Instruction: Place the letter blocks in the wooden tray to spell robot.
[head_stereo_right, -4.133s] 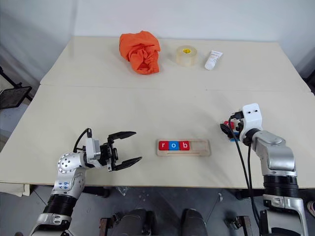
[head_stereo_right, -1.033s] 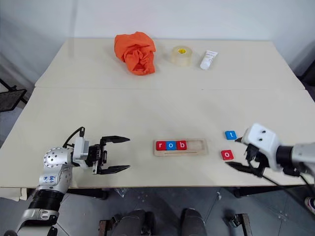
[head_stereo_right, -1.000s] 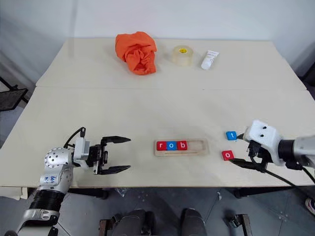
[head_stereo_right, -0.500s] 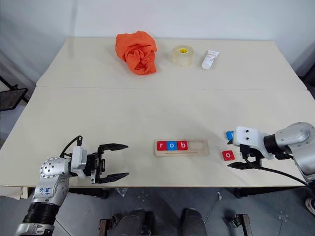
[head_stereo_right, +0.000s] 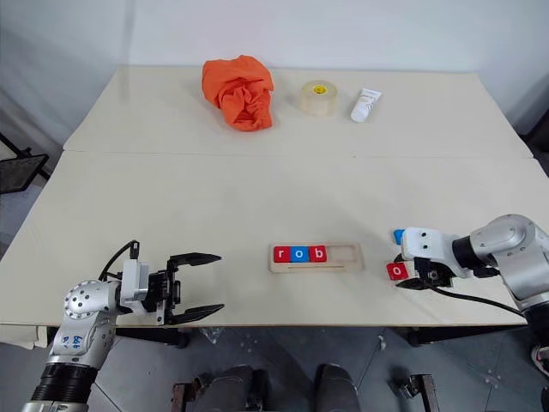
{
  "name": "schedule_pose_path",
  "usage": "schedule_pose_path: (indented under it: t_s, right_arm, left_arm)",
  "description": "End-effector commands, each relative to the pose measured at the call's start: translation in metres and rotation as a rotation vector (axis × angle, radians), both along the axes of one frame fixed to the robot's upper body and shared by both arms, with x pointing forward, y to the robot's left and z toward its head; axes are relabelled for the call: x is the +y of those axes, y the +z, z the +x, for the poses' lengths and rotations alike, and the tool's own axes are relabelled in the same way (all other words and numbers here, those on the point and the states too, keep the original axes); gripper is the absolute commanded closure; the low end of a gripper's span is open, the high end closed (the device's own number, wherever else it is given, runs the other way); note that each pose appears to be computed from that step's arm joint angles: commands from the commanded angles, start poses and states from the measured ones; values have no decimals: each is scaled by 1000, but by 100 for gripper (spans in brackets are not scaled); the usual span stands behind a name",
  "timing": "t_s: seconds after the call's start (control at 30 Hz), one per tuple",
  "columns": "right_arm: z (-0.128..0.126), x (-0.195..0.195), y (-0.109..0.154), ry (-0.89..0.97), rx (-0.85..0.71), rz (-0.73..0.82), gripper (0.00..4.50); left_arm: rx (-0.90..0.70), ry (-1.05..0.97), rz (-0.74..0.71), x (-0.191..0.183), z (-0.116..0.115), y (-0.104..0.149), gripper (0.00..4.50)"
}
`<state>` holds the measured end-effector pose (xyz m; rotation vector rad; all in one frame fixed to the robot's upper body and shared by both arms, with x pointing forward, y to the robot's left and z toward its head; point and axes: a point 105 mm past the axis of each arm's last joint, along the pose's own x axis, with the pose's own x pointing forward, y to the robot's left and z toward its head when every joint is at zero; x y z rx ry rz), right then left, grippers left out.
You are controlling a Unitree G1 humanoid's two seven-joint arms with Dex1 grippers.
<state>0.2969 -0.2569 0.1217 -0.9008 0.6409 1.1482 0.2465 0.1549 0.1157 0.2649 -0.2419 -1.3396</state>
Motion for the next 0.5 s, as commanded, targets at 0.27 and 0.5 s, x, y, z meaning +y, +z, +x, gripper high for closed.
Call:
schedule_pose_path:
  t_s: [0.27,0.5]
  right_arm:
    - [10,13,38,-59,-61,66,305]
    - [14,51,62,-37,-69,125,305]
  left_arm:
    - [-40,0,-20,-3,6,8,0]
    - [-60,-12,-32,-8,13,8,0]
